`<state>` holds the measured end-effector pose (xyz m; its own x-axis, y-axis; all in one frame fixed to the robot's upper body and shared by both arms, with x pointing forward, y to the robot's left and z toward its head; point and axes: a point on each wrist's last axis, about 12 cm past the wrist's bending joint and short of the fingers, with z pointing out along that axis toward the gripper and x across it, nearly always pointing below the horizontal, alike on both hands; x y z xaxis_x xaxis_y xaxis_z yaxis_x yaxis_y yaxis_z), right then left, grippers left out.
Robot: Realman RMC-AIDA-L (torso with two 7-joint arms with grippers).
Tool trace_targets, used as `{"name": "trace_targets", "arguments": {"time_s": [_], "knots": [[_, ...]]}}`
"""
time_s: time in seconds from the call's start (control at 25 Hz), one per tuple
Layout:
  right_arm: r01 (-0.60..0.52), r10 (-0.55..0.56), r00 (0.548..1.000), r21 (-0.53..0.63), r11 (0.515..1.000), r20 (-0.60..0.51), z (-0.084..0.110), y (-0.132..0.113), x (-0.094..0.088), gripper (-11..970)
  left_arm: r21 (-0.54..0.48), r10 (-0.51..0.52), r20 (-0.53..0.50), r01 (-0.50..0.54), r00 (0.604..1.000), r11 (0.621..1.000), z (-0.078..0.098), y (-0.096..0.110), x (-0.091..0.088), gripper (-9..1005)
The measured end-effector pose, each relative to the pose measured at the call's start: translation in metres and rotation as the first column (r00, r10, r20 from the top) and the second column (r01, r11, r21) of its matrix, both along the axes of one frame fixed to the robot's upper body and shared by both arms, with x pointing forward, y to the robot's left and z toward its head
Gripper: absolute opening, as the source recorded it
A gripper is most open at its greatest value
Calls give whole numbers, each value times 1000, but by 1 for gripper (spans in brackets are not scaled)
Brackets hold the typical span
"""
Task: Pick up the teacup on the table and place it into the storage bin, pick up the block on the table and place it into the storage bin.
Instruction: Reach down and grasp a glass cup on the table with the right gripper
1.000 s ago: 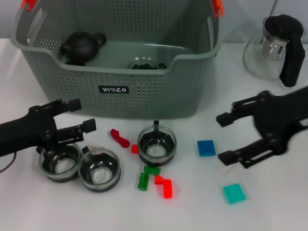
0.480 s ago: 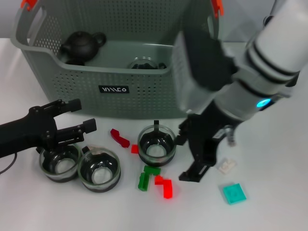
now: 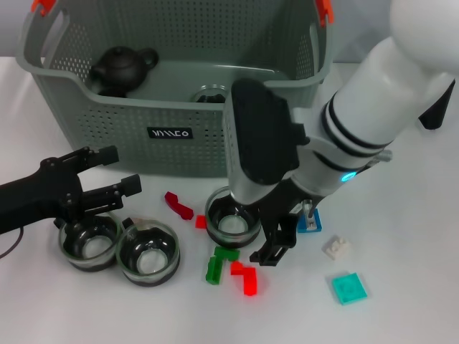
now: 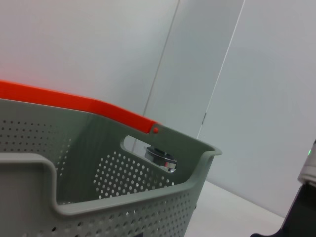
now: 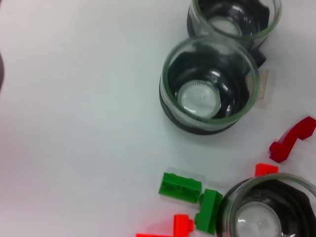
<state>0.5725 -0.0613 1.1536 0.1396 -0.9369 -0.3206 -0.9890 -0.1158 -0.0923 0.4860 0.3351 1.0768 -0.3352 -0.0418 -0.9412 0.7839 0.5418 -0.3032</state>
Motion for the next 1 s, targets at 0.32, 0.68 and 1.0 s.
{"name": "trace_targets", "arguments": {"time_s": [0.32, 0.68, 1.0], "knots": [[-15, 15, 999, -15, 1000, 32, -13, 5, -2, 869, 0, 3, -2, -3, 1000, 1000, -1, 1, -1, 841], [-22, 23, 1000, -49, 999, 4, -19, 5, -6, 855, 1, 4, -3, -4, 1000, 1000, -1, 1, -1, 842], [-25, 17, 996, -87, 996, -84, -13, 0, -13, 842, 3, 2, -2, -2, 1000, 1000, 0, 0, 0, 842]]}}
